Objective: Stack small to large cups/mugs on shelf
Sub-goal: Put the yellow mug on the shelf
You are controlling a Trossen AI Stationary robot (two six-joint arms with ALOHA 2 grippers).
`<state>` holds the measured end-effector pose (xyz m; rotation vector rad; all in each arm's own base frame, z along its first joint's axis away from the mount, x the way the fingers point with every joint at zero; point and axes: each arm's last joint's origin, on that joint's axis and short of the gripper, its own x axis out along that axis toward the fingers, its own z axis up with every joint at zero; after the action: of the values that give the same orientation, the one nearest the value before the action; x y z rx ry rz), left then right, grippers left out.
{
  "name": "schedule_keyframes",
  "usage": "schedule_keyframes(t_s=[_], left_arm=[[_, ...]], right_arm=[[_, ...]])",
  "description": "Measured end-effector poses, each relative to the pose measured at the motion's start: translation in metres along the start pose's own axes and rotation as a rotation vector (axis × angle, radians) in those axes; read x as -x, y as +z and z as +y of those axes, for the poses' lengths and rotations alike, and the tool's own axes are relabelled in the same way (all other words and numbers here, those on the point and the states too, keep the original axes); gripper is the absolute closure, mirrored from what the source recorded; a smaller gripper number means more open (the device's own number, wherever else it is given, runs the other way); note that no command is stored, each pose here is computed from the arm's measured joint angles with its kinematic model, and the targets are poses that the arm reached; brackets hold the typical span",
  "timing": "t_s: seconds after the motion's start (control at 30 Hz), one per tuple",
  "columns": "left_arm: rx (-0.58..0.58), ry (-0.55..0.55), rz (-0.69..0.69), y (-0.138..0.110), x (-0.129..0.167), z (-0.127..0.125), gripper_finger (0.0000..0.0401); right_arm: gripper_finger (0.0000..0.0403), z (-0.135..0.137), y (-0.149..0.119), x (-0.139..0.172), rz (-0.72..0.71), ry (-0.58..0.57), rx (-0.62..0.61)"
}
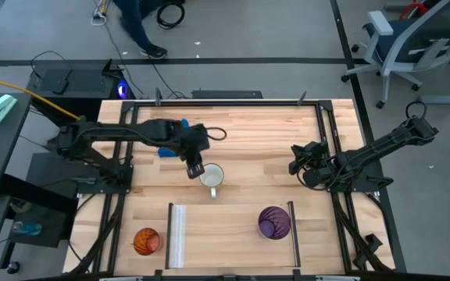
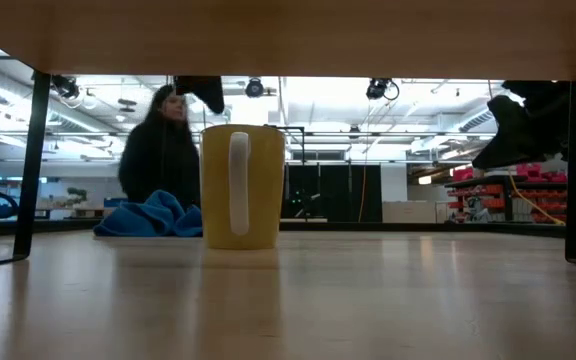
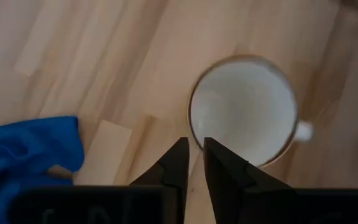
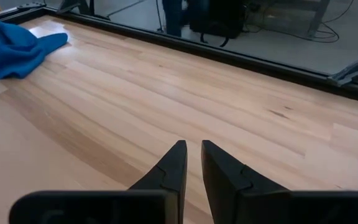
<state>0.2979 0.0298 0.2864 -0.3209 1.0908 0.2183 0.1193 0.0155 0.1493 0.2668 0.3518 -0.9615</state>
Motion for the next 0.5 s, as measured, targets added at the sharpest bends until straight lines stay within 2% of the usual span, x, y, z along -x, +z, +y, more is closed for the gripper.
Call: schedule_keyframes(t_s=[0.17, 0.27, 0.5], left_arm=[[-0.092, -0.016, 0.061, 0.001, -0.019, -0.005, 0.0317], [-0.104, -0.018, 0.073, 0.002, -0.025, -0.006, 0.0297], [-0.135, -0.027, -0.015, 0.011, -0.026, -0.007, 0.0260]], right_arm=[[0.0348, 0.000, 0.000, 0.000, 0.006, 0.003, 0.007], [0.0348, 0.000, 0.000, 0.000, 0.007, 0.004, 0.007], [0.0348, 0.000, -0.001, 0.000, 0.011, 0.002, 0.015]])
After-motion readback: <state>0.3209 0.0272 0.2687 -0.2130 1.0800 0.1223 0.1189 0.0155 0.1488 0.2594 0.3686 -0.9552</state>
